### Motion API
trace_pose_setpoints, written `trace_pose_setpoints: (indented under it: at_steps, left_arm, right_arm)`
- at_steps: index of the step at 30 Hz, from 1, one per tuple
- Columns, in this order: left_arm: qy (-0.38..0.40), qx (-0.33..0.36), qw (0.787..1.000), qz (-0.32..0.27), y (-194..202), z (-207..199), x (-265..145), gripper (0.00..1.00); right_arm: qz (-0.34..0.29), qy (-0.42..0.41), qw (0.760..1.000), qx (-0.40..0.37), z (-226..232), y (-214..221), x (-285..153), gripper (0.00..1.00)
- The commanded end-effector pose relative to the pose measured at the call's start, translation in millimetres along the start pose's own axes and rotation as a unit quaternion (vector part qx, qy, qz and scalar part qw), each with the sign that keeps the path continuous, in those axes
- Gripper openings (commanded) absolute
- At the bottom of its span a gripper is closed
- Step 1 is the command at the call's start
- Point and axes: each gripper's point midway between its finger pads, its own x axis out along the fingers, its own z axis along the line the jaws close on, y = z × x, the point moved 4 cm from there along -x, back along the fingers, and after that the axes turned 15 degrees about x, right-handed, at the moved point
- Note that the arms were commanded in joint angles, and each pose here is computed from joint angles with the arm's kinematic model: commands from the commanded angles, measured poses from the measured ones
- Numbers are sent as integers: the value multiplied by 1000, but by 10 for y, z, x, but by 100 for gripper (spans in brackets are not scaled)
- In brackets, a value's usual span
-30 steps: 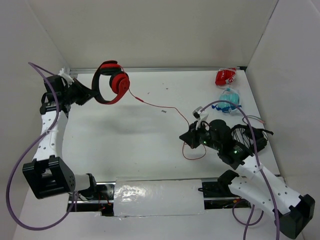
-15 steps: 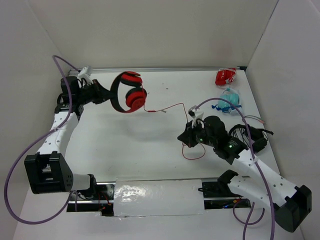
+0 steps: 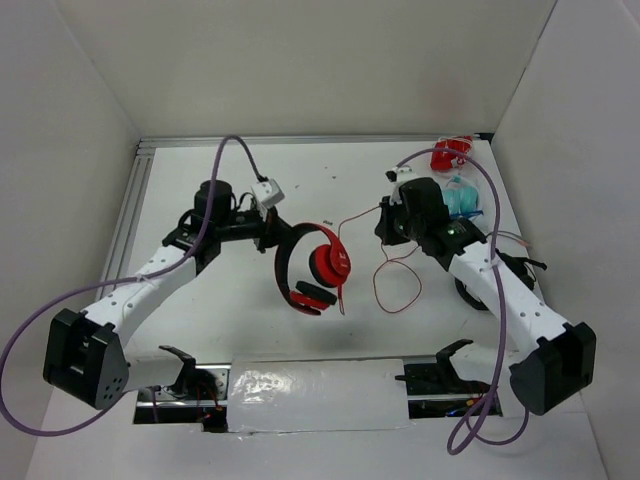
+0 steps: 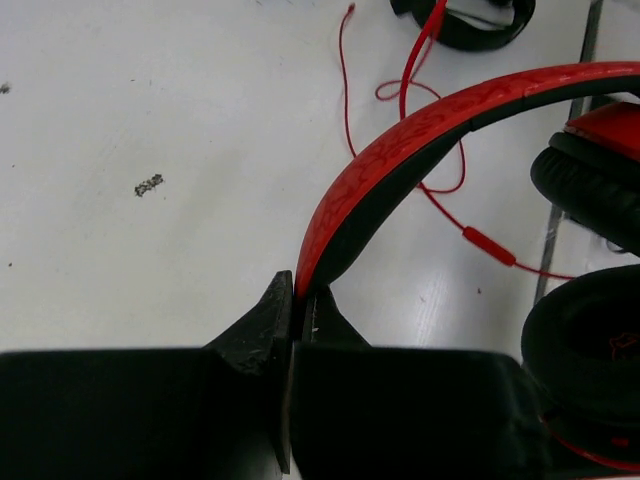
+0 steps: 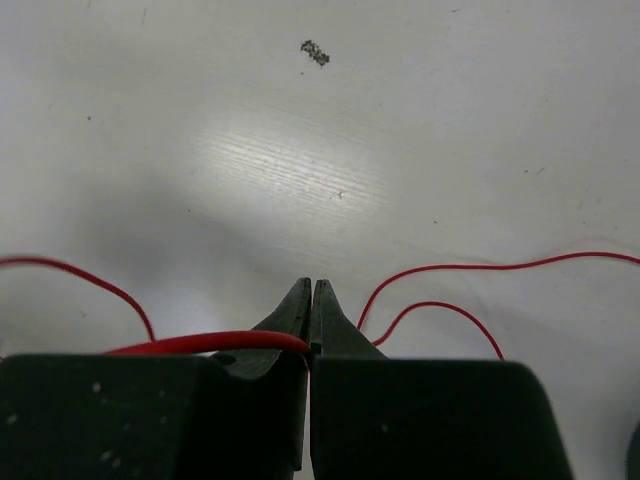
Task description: Wrap the headphones
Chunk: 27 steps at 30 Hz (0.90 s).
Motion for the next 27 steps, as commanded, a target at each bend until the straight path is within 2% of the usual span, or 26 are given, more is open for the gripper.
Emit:
trace_pose_setpoints:
  at_steps: [1, 4, 9, 11, 12, 14, 15, 16, 18, 19, 25, 27]
  left_arm:
    - [-25, 92, 995, -4, -113, 20, 126, 0]
    - [-37, 96, 994, 32, -4, -39, 308, 0]
    - [-85, 87, 989, 88, 113, -55, 571, 0]
    - [-115, 58, 987, 97, 55, 27, 631, 0]
    - [-132, 33, 981, 139, 221, 76, 659, 0]
    - [-179, -27, 972, 149, 153, 217, 694, 0]
    - [-197, -54, 959, 194, 355, 263, 703, 0]
    - [-239, -91, 947, 192, 255, 373, 709, 0]
    - [-281, -162, 915, 240, 467, 499, 656, 0]
    - [-294, -177, 909, 235, 378, 583, 644, 0]
    - [-406, -287, 823, 273, 492, 973, 384, 0]
    - [-424, -316, 806, 266, 442, 1048, 374, 0]
  right_arm:
    - [-15, -12, 999, -37, 155, -321, -153, 0]
    - [-16, -15, 999, -49, 260, -496, -155, 0]
    - [5, 22, 997, -68, 358, -484, -67, 0]
    - [-1, 43, 997, -68, 373, -470, -74, 0]
    - [-4, 45, 996, -71, 403, -468, -97, 0]
    - [-5, 39, 996, -79, 509, -414, -134, 0]
    - [-11, 44, 996, -80, 524, -408, -165, 0]
    - [-11, 39, 996, -82, 595, -351, -195, 0]
    - [-23, 48, 995, -86, 609, -294, -263, 0]
    - [-22, 40, 995, -93, 680, -219, -285, 0]
    - [-10, 33, 993, -117, 819, 183, -360, 0]
    - [-1, 18, 992, -123, 895, 278, -340, 0]
